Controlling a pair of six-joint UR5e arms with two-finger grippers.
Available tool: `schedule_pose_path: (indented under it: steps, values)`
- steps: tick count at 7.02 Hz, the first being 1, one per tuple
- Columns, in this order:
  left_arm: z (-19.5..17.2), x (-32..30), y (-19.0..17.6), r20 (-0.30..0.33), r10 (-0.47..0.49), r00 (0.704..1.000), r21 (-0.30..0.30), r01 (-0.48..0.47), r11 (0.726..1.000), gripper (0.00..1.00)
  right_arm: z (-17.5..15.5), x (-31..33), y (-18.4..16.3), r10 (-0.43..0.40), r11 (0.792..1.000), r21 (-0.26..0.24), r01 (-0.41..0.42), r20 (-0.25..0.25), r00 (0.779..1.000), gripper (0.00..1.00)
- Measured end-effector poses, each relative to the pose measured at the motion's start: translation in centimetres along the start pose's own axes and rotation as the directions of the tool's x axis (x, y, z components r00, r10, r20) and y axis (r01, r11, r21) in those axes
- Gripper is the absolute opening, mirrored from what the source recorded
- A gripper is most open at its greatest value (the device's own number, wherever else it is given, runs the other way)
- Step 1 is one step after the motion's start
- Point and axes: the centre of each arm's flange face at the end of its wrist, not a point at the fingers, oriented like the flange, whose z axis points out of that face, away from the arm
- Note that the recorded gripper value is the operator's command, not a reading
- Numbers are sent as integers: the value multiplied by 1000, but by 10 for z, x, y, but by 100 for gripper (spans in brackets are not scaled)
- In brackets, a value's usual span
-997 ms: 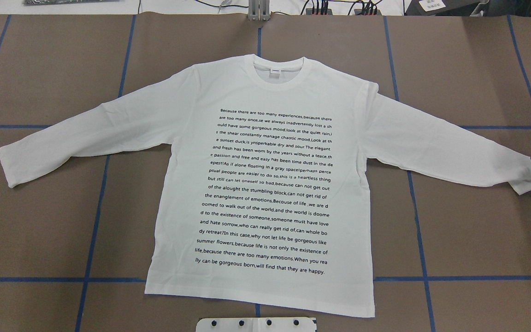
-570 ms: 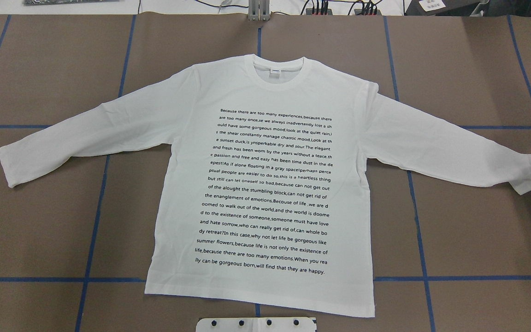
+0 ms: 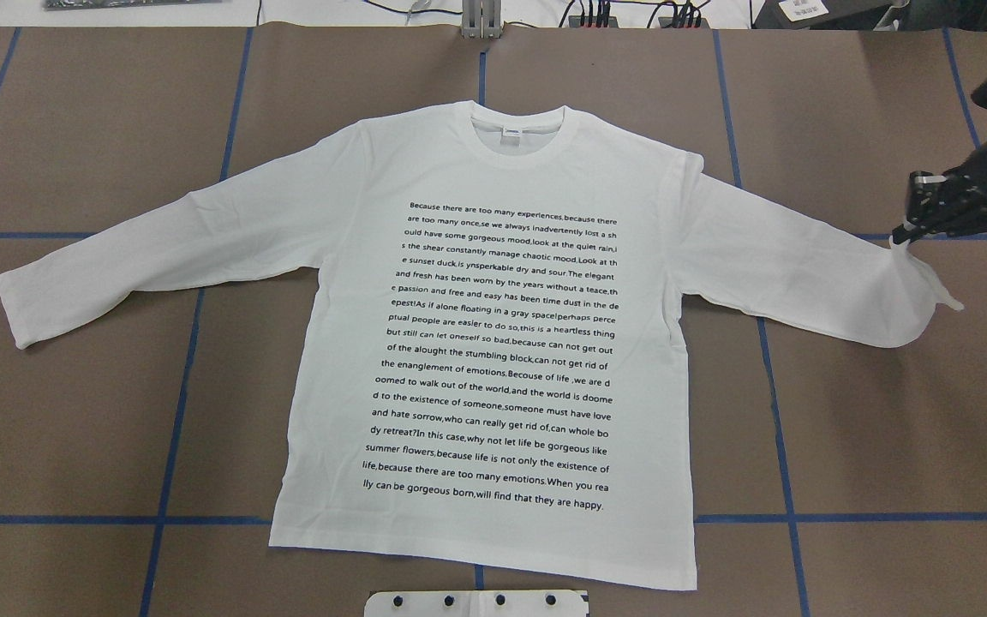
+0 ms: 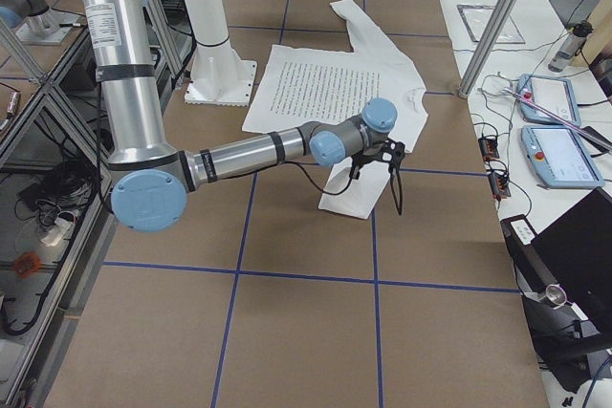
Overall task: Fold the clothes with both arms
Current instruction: 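Grasp the sleeve cuff nearest the right gripper with the right gripper, then fold the held sleeve across the shirt body toward the collar with the right gripper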
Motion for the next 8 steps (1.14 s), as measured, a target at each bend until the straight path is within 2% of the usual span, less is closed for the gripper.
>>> schedule_pose_path:
  steps: [1,2,3,4,5,6,8]
  values:
    - [0,0,0,-1,0,1000,0,0,1000,100,11,-89,18,83,996,12,-83,17,996,0]
    - [0,0,0,-2,-1,1000,0,1,1000,100,22,-176,38,156,986,59,-158,39,987,0]
    - [0,1,1,-11,0,1000,-1,0,1000,100,26,-274,54,225,964,125,-235,90,970,0]
    - [-1,4,1,-32,2,999,-2,-2,1000,100,30,-368,68,273,943,156,-292,137,952,0]
    - [-3,7,3,-47,4,999,-3,-4,1000,100,45,-447,88,294,931,179,-319,156,943,0]
    - [-6,10,7,-53,5,999,-3,-5,1000,100,75,-499,109,300,921,200,-334,182,936,0]
    - [-12,17,15,-58,9,998,0,-9,1000,100,137,-545,142,307,901,229,-369,263,915,0]
